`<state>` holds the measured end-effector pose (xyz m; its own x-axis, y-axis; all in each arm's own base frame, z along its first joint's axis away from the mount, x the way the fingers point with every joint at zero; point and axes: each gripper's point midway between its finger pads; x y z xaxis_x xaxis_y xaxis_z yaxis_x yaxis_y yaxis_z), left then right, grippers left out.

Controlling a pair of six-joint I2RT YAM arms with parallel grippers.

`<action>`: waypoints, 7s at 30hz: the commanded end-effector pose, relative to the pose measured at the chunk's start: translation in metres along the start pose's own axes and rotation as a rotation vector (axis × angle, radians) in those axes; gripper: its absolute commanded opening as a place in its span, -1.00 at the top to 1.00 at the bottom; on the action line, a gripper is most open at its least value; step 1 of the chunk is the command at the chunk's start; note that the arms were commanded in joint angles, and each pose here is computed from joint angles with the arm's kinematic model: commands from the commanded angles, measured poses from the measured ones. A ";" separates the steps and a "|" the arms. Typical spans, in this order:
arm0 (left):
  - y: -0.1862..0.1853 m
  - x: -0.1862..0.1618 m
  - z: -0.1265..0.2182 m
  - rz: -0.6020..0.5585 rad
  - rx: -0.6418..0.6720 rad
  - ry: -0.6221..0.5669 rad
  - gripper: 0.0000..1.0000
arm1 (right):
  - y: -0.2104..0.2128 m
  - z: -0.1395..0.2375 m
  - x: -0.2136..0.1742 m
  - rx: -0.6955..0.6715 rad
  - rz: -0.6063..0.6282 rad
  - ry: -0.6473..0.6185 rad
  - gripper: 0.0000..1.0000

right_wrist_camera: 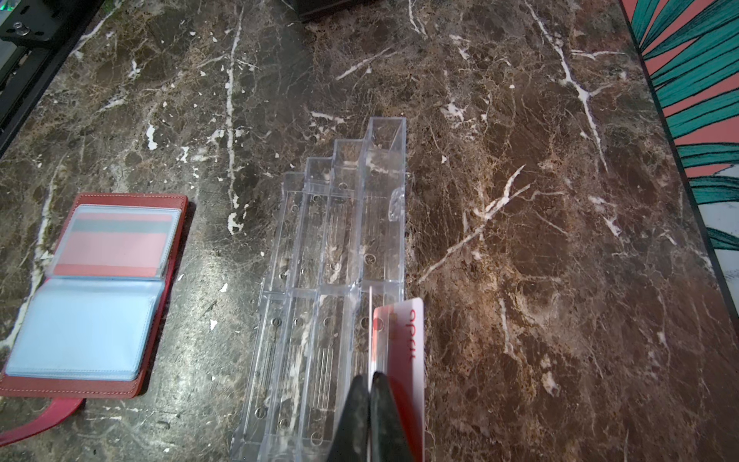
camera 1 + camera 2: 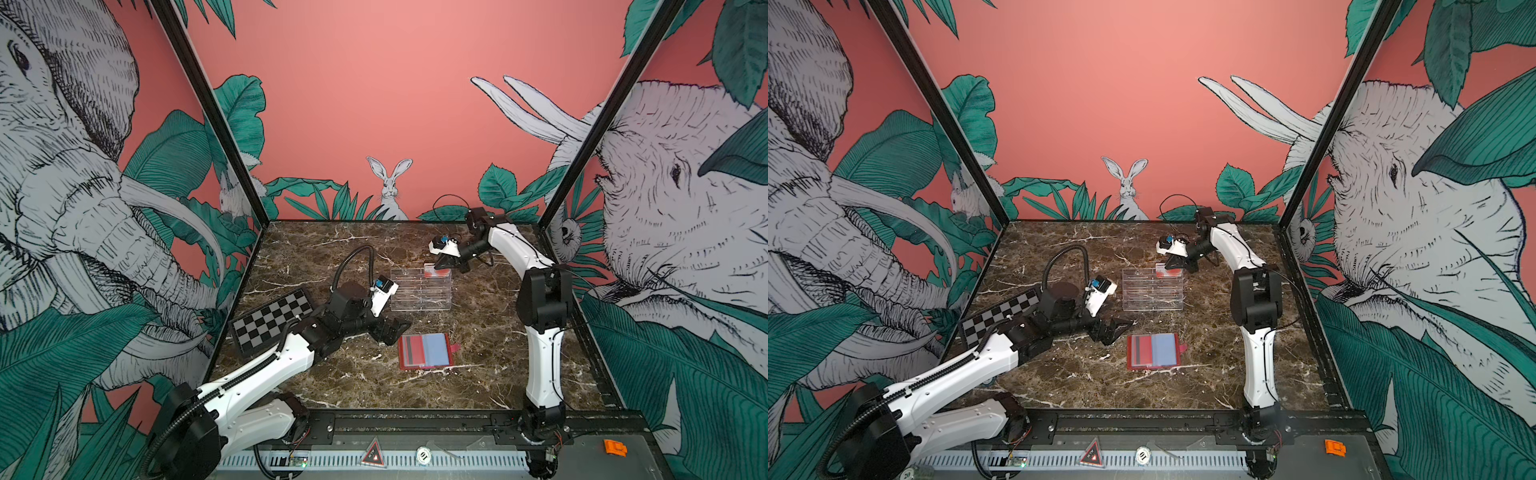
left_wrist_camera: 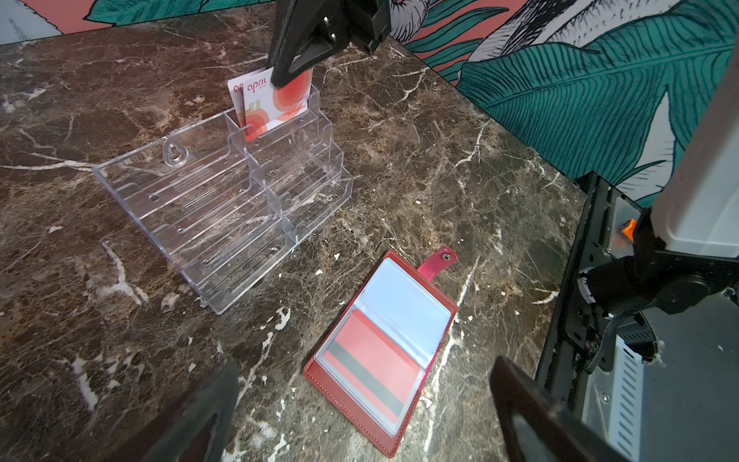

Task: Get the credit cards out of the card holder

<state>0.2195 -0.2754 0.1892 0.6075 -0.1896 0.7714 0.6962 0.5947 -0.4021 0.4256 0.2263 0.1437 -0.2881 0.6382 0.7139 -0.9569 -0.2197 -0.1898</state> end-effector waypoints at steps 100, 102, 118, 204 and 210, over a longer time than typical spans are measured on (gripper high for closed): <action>0.050 -0.126 -0.010 0.723 0.118 0.082 -0.98 | 0.113 0.050 0.019 -0.583 -1.282 -0.445 -0.33; 0.051 -0.129 -0.010 0.728 0.121 0.089 -0.98 | 0.118 0.048 0.017 -0.587 -1.290 -0.441 -0.27; 0.051 -0.140 -0.007 0.762 0.119 0.103 -0.97 | 0.157 0.017 -0.001 -0.557 -1.339 -0.367 0.50; 0.004 -0.125 -0.062 0.835 -0.213 0.125 1.00 | 0.225 -0.012 -0.017 -0.666 -1.265 -0.155 -0.55; 0.002 -0.123 -0.061 0.822 -0.218 0.126 1.00 | 0.222 0.036 -0.010 -0.861 -1.146 -0.187 -0.96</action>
<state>0.1686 -0.2968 0.0573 0.9825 0.1505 0.1099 0.0365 0.4230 -0.9054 0.2152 0.1637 0.1093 0.6316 -0.0013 0.7753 -0.4245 0.8363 0.3471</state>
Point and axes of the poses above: each gripper's point midway between its finger pads, its own z axis back along the fingers, its own y axis along the line the jaws close on, x = y × z, and after that the axes turned 9 degrees about z, right-handed
